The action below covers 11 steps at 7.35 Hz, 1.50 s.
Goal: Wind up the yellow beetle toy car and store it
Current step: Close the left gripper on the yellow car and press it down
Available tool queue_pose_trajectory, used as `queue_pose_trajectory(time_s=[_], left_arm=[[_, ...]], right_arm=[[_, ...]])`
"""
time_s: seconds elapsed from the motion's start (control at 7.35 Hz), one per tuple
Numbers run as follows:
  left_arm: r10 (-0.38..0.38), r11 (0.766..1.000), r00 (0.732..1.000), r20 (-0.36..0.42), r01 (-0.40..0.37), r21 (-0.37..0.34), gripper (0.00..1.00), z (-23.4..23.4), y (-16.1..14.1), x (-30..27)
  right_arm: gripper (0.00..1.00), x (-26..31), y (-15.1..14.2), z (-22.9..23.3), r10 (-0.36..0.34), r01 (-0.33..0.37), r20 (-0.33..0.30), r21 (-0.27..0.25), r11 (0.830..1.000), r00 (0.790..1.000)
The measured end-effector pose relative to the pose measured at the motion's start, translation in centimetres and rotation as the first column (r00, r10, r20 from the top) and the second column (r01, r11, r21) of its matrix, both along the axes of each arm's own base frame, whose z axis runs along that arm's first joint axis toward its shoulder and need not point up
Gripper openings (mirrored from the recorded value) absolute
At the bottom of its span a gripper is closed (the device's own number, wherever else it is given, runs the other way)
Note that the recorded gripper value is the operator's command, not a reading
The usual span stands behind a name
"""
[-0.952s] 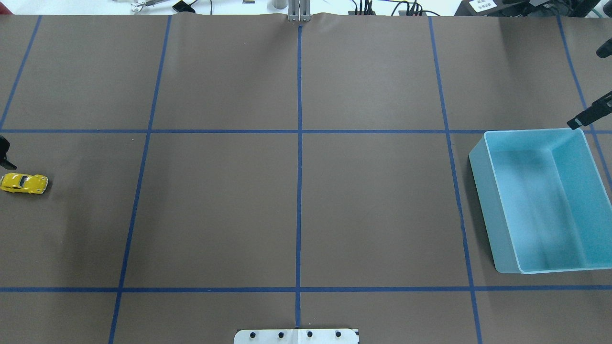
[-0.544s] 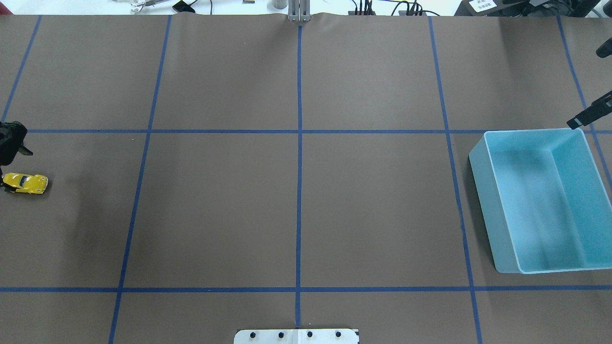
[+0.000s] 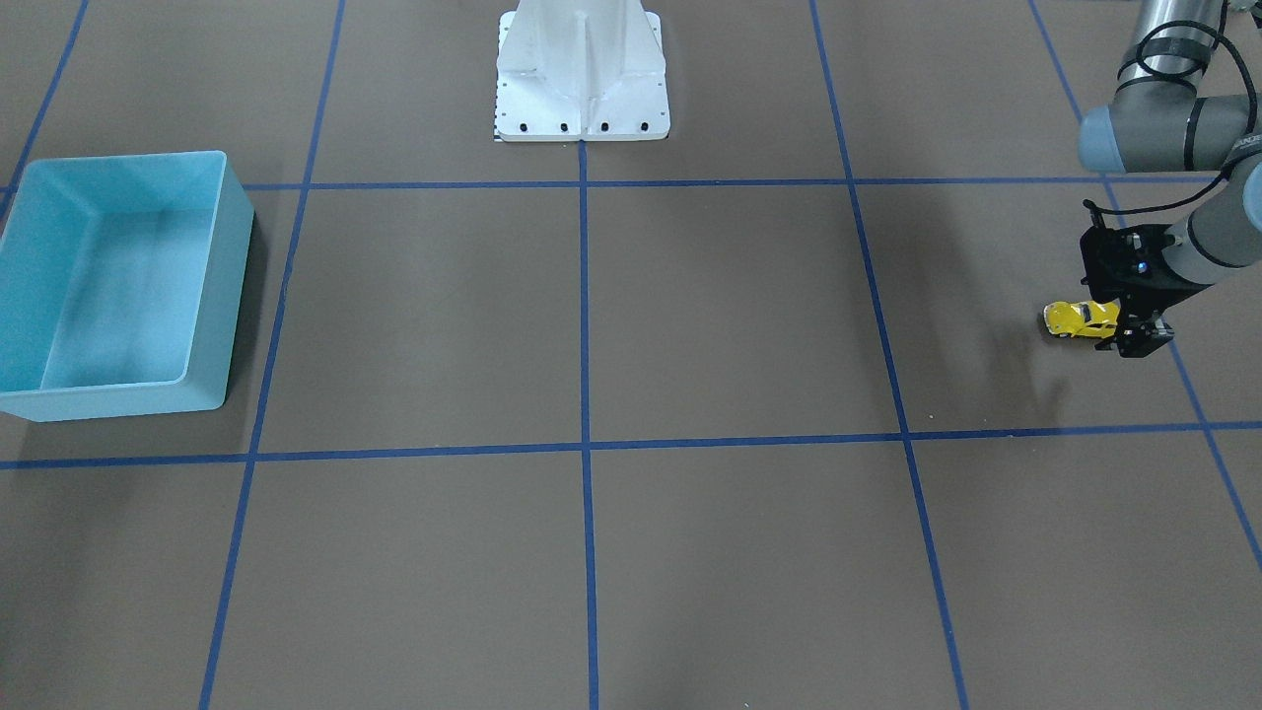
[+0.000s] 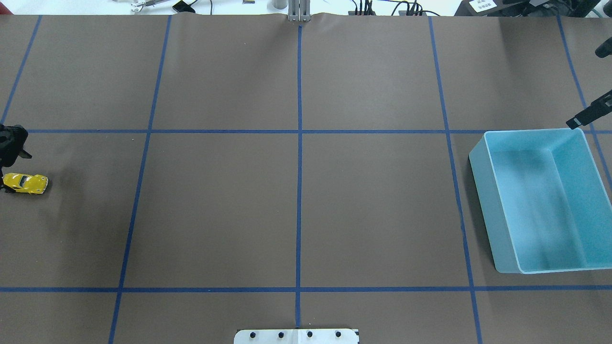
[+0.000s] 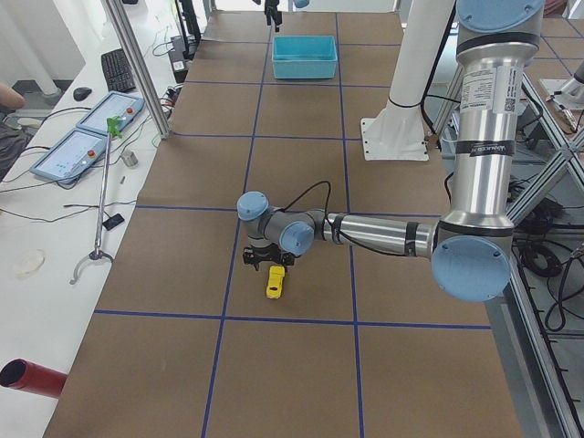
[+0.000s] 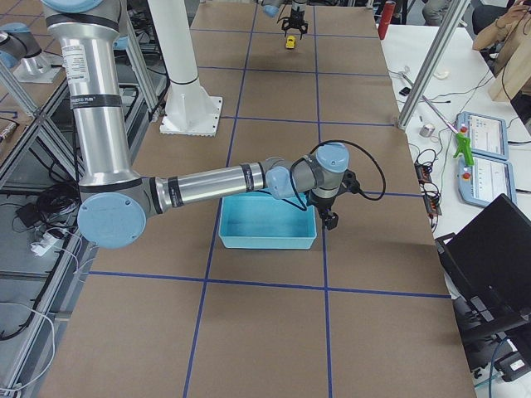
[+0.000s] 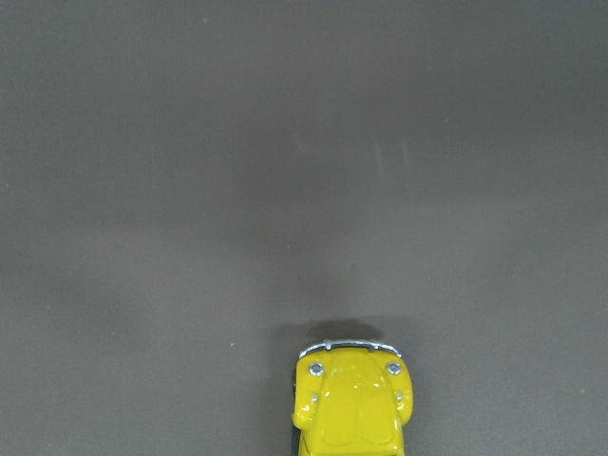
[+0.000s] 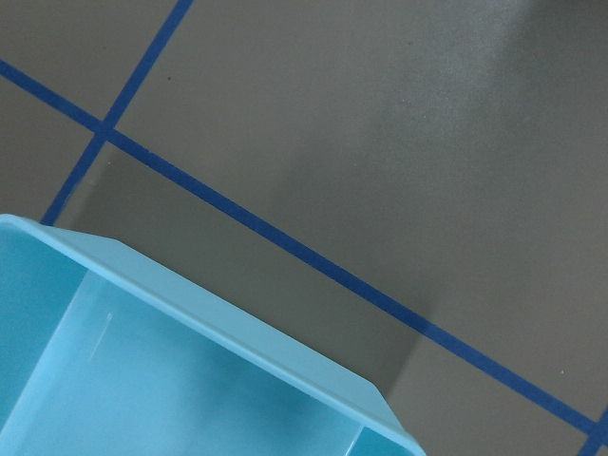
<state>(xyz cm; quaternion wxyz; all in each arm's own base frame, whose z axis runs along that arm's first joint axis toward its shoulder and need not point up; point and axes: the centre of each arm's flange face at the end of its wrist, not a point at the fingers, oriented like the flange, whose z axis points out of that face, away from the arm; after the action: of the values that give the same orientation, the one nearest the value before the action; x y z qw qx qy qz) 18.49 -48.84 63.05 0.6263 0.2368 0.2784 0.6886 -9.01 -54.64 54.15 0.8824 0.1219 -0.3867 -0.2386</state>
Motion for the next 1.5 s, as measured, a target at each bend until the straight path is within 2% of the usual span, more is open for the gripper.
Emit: queue_pose_trajectory(time_s=[0.95,1.5], left_arm=[[0.008,1.000,1.000,0.006,-0.008,-0.019,1.00,1.1,-0.4,0.8],[0.027,0.999,1.000,0.002,-0.027,-0.025,1.00,1.2,-0.1,1.8]], right_arm=[[1.00,-0.7,0.0,-0.4,-0.015,0.015,0.001,0.011,1.000,1.000],[1.00,-0.6,0.5,2.0,-0.015,0.014,-0.014,-0.034,0.999,1.000]])
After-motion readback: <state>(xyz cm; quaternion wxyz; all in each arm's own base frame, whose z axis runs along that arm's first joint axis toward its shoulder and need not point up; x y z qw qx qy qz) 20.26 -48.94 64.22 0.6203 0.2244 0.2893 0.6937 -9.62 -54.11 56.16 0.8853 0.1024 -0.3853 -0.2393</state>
